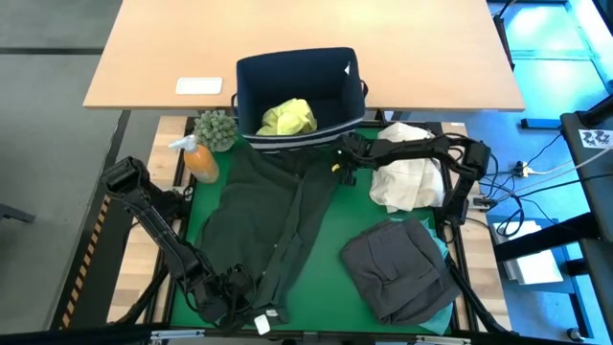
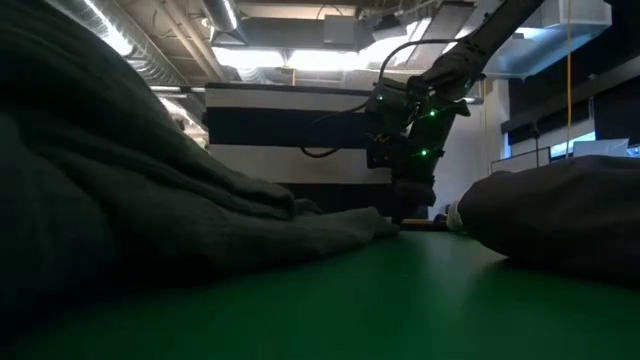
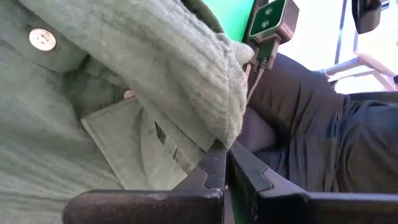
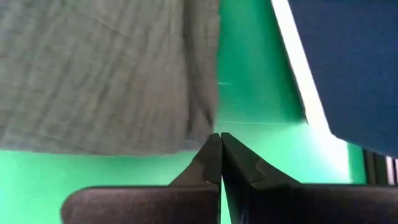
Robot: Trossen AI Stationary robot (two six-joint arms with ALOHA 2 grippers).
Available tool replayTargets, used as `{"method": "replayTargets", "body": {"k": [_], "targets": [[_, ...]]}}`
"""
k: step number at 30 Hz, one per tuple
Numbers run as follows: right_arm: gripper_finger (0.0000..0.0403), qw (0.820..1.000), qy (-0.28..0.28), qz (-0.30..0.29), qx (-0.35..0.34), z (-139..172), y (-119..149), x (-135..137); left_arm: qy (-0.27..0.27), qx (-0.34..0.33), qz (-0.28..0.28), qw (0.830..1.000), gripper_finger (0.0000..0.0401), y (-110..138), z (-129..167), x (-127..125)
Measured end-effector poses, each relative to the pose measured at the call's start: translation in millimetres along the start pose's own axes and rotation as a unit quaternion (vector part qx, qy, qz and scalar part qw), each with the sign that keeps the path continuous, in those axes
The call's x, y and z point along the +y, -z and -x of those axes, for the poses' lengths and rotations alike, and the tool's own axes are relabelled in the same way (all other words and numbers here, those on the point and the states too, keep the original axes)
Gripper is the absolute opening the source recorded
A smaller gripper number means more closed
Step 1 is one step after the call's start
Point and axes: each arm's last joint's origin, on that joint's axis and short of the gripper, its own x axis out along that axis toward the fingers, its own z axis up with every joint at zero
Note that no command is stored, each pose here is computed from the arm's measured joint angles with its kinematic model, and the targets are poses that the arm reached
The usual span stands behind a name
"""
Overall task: Fold laundry
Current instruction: Fold the green polo shirt
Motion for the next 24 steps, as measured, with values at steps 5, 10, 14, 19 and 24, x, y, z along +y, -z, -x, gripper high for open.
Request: {"method": "replayTargets", "body": {"k": [5, 10, 14, 19, 24], "targets": [[0.0001, 0.999, -0.038, 0.017, 0.023, 4.6, 3.1, 13.8, 0.0, -0.002, 0.0, 1.0, 0.0, 0.0, 0.0, 0.0], [0.0001, 0.998, -0.029, 0.034, 0.051, 33.9, 6.3, 29.6, -0.001, -0.002, -0.002, 1.0, 0.0, 0.0, 0.1, 0.0], [0.0001, 0.999, -0.03, 0.034, 0.004, 66.6, 0.1, 41.8, -0.001, -0.003, -0.008, 1.0, 0.0, -1.1, -0.2, 0.3], [0.0001, 0.995, -0.052, 0.024, -0.085, 93.1, -13.0, 59.6, -0.001, -0.004, -0.011, 1.0, 0.0, -2.0, -0.4, 0.5], [0.0001, 0.99, -0.068, 0.027, -0.12, 88.9, -23.0, 75.4, 0.01, -0.002, -0.011, 1.0, 0.0, 0.2, 0.2, -2.1]]}}
